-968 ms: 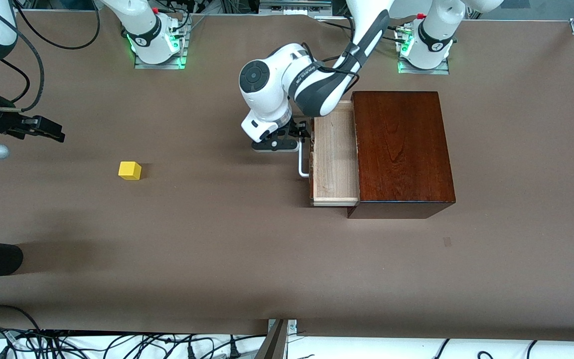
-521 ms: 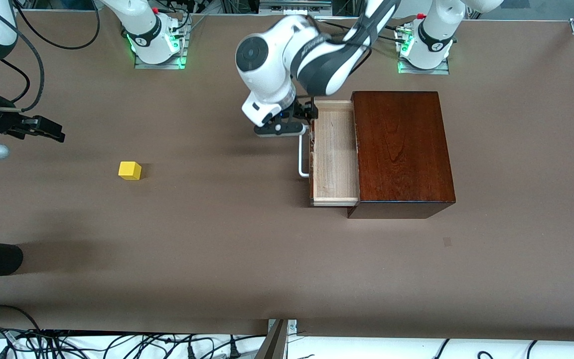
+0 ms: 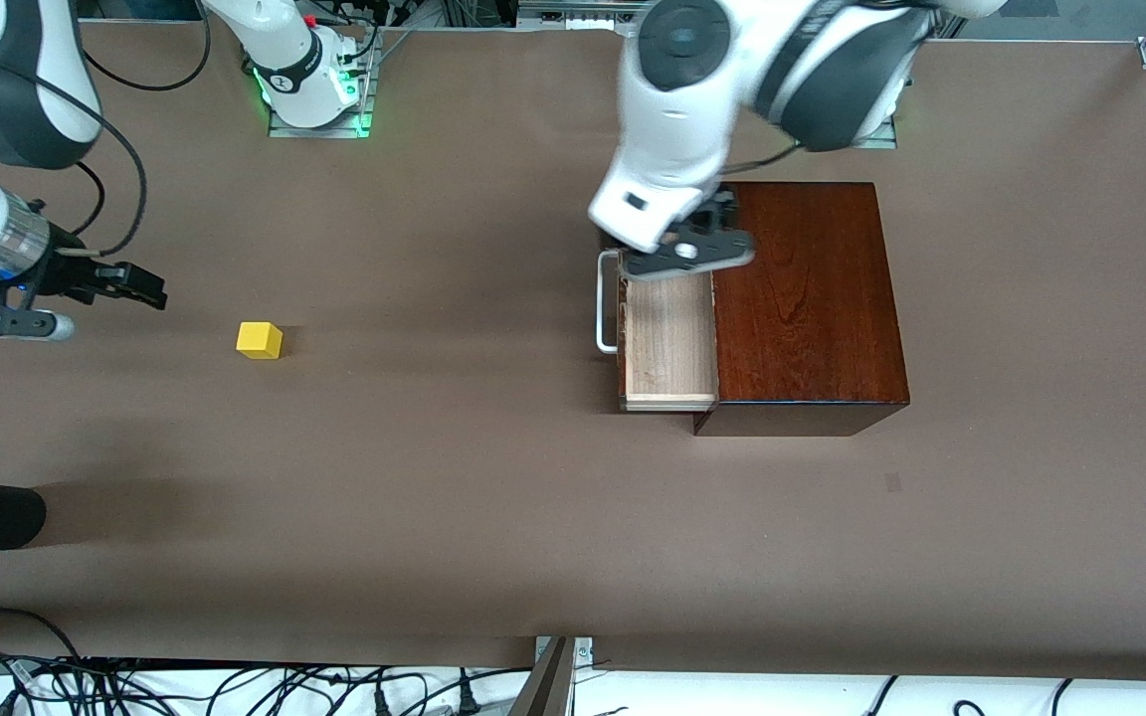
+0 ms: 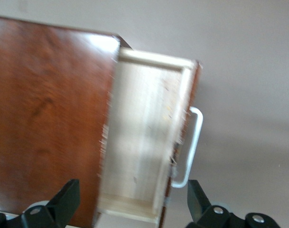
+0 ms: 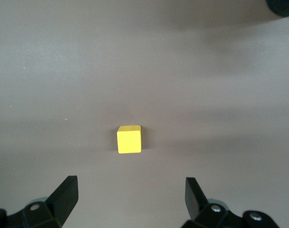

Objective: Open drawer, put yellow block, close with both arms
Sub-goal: 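Release the handle and raise the left gripper while the right gripper reaches the cube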

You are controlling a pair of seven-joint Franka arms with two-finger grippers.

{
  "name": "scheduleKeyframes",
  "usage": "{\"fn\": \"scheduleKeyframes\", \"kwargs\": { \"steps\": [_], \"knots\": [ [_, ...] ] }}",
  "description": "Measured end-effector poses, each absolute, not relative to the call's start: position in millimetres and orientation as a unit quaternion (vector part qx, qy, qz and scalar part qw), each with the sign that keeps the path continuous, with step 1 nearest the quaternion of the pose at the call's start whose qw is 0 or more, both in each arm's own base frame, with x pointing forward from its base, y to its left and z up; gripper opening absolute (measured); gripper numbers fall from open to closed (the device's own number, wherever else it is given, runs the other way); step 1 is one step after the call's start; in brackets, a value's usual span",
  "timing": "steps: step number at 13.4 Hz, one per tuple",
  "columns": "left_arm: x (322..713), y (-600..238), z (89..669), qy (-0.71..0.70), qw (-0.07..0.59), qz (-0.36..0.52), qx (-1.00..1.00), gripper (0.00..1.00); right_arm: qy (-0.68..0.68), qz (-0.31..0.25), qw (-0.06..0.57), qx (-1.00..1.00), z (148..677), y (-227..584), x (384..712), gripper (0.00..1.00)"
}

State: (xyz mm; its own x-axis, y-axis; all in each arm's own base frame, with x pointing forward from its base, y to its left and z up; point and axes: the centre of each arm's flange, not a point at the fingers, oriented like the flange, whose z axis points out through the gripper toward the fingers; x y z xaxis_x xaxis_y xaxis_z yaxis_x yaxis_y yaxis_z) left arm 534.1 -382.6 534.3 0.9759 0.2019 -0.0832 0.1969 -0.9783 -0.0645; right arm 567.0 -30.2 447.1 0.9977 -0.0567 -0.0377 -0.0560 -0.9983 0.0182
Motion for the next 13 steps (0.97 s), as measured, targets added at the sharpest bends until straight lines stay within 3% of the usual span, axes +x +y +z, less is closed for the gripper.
{"fn": "scheduleKeyframes", "kwargs": {
  "steps": [5,13],
  "knots": [
    [549.3,-258.6,582.5,-0.075,0.016,0.049,-0.996,1.0,-0.021,-0.002,0.008,1.0,381.7,-21.0,553.9,1.0],
    [557.6,-90.8,605.1,-0.043,0.003,0.045,-0.998,1.0,-0.003,-0.001,0.013,1.0,297.8,-2.3,557.1,1.0]
  ]
}}
